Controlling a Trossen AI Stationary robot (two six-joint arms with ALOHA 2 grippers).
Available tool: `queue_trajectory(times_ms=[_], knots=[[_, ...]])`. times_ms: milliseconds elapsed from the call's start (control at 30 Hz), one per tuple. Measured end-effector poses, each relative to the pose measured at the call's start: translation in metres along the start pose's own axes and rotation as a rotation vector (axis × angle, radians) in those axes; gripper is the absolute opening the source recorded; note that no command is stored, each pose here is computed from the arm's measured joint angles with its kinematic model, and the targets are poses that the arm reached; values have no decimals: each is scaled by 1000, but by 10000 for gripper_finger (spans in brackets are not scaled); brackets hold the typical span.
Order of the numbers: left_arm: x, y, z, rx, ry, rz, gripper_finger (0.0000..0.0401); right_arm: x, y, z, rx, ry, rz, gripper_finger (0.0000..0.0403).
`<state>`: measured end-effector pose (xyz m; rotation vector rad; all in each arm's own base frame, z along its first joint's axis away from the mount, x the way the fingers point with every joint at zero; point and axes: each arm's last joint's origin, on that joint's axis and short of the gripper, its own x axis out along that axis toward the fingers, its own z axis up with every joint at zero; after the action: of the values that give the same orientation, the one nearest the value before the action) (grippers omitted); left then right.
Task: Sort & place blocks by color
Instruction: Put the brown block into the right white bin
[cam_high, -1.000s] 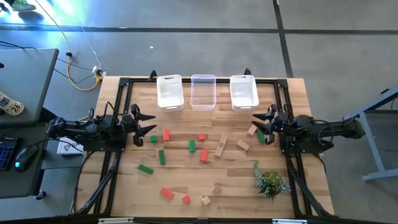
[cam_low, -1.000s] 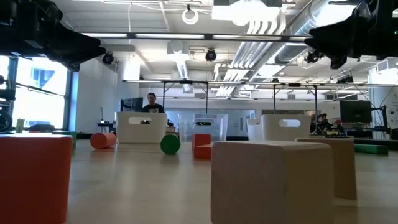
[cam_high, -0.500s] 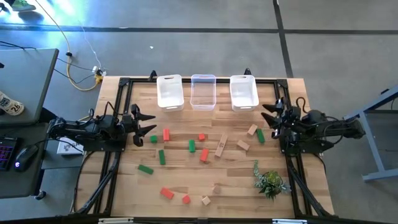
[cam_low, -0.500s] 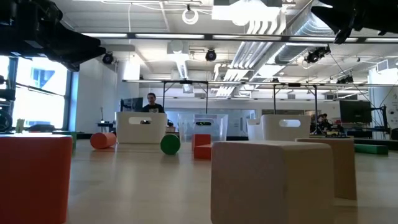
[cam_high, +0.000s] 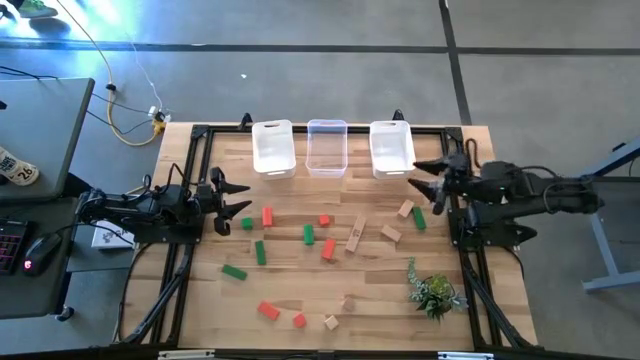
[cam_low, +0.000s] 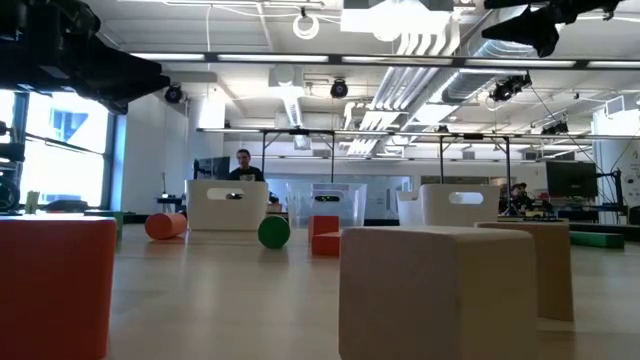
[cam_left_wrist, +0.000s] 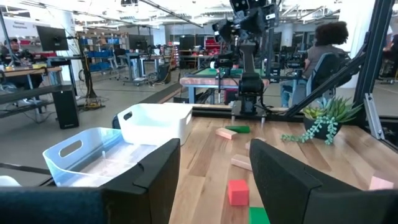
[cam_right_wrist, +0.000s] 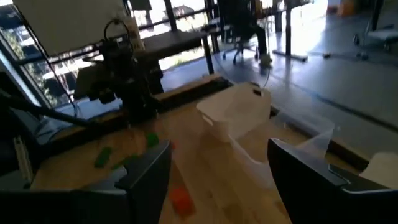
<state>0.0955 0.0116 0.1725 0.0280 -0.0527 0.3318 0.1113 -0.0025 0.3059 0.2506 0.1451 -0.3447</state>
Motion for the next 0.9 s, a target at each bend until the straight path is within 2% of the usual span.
queue_trajectory(times_ms=[233,367,567,800,900], knots=[[0,0,0,-6,0,0,184,28,16,-3,62,436,-29,254],[0,0,0,-6,0,0,184,47,22,-15,78,613,-83,254],[0,0,0,-6,0,0,184,74,28,-42,88,821,-151,254],[0,0,0,-10,0,0,184,101,32,-71,100,1000,-223,254],[0,0,0,-67,0,0,184,110,33,-82,101,1062,-249,254]])
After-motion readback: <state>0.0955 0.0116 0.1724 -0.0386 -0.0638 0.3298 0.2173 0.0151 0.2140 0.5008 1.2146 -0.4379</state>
